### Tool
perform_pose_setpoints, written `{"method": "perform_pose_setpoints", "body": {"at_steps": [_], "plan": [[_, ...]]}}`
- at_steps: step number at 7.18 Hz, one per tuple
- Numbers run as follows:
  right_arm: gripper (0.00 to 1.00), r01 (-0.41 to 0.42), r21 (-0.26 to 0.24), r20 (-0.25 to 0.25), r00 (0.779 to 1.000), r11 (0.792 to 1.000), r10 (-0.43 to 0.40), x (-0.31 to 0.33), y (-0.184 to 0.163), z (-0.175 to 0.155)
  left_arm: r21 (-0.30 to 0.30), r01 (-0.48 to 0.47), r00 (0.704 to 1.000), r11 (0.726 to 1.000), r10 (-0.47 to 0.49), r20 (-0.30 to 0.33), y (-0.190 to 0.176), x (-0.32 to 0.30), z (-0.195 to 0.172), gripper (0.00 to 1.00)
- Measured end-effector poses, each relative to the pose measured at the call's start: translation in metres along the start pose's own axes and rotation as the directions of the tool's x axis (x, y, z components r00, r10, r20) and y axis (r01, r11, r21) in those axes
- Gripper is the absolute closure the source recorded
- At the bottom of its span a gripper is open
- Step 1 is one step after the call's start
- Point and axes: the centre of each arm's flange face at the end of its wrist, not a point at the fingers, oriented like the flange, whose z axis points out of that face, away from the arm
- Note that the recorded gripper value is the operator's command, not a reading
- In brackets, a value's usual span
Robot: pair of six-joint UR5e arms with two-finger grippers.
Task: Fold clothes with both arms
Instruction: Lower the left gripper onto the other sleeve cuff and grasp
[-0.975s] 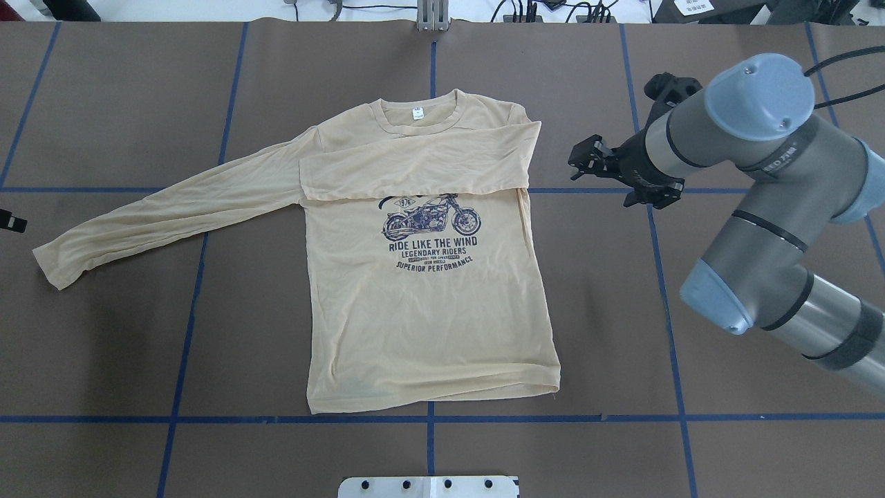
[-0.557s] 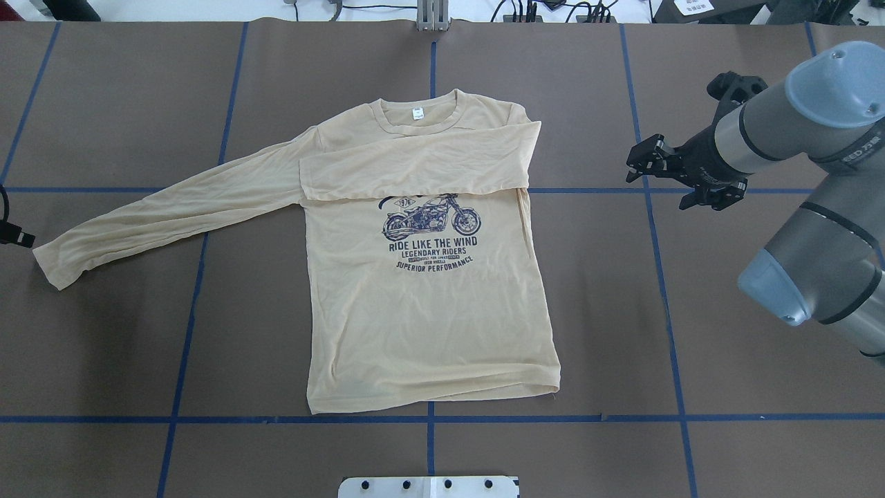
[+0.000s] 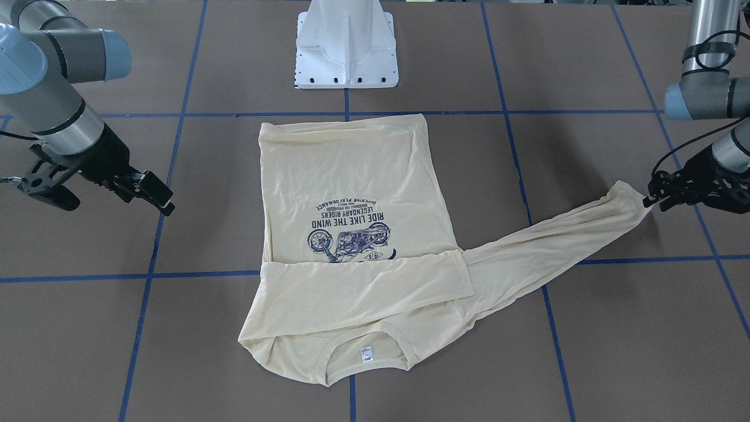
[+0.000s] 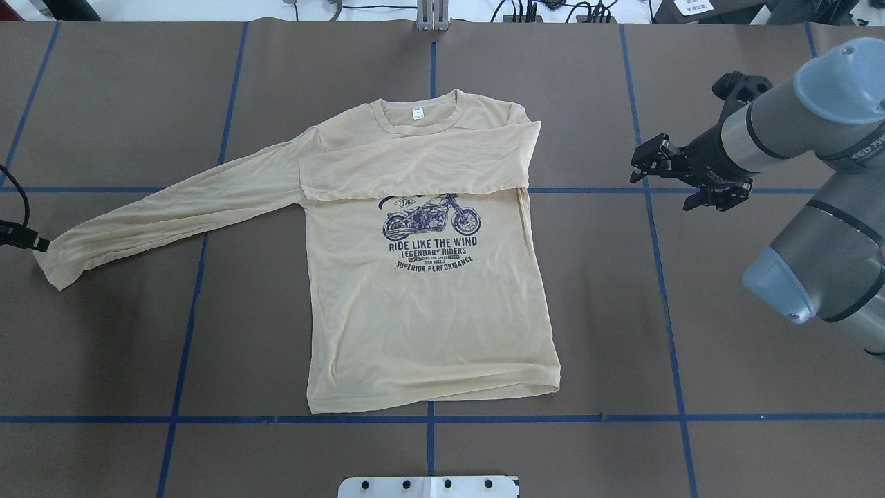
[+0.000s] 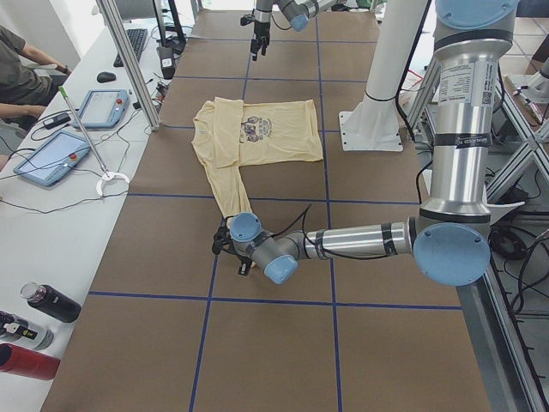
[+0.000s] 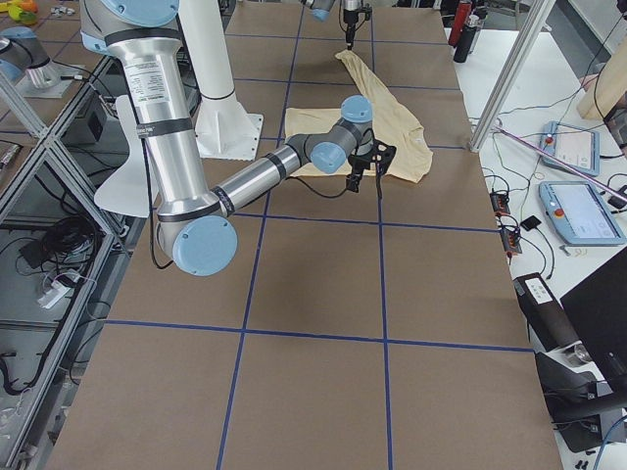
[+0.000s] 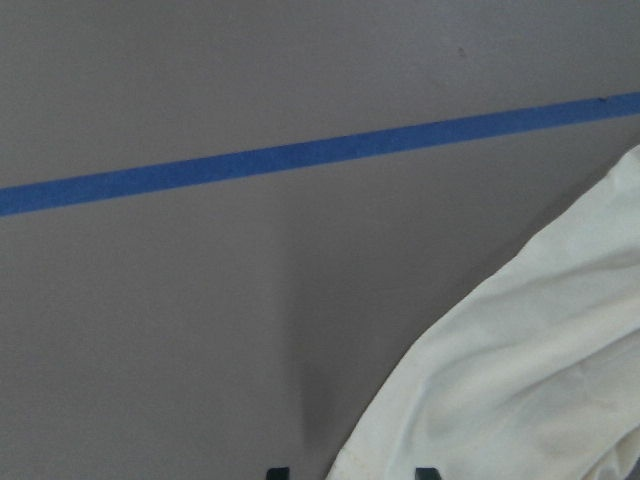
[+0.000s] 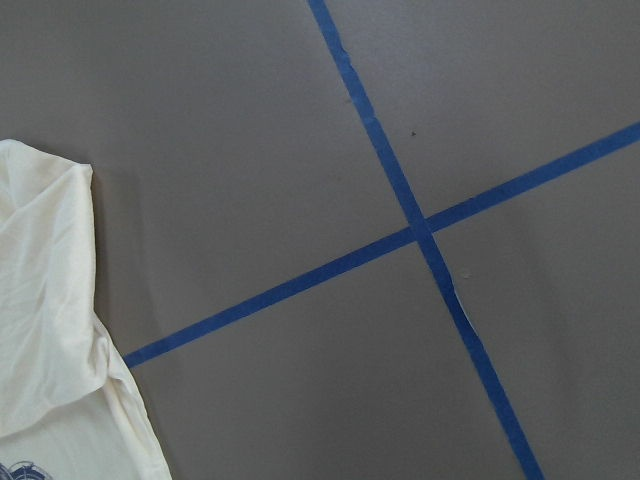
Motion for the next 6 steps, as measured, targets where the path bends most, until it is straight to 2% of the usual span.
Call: {"method": "perform_pose_setpoints", "body": {"at_steps": [2, 3, 4, 6], "plan": [[0.02, 0.002, 0.0, 0.003, 1.0, 1.0, -0.002, -0.002, 0.0005, -0.0007, -0.008, 0.007, 1.0, 1.0, -0.007, 0.003, 0.001, -0.0035, 0.0043, 0.55], [0.02, 0.003, 0.001, 0.004, 1.0, 1.0, -0.003, -0.0028, 0.0006, -0.0012, -0.013, 0.01, 1.0, 1.0, -0.01, 0.004, 0.0019, -0.0055, 0.0062, 0.8], [0.02, 0.004, 0.002, 0.005, 1.0, 1.0, -0.004, -0.0037, 0.0007, -0.0016, -0.014, 0.012, 1.0, 1.0, -0.012, 0.005, 0.0024, -0.0064, 0.007, 1.0], [0.02, 0.004, 0.002, 0.006, 1.0, 1.0, -0.004, -0.0043, 0.0009, -0.0022, -0.013, 0.012, 1.0, 1.0, -0.012, 0.004, 0.0021, -0.0062, 0.0066, 1.0]]}}
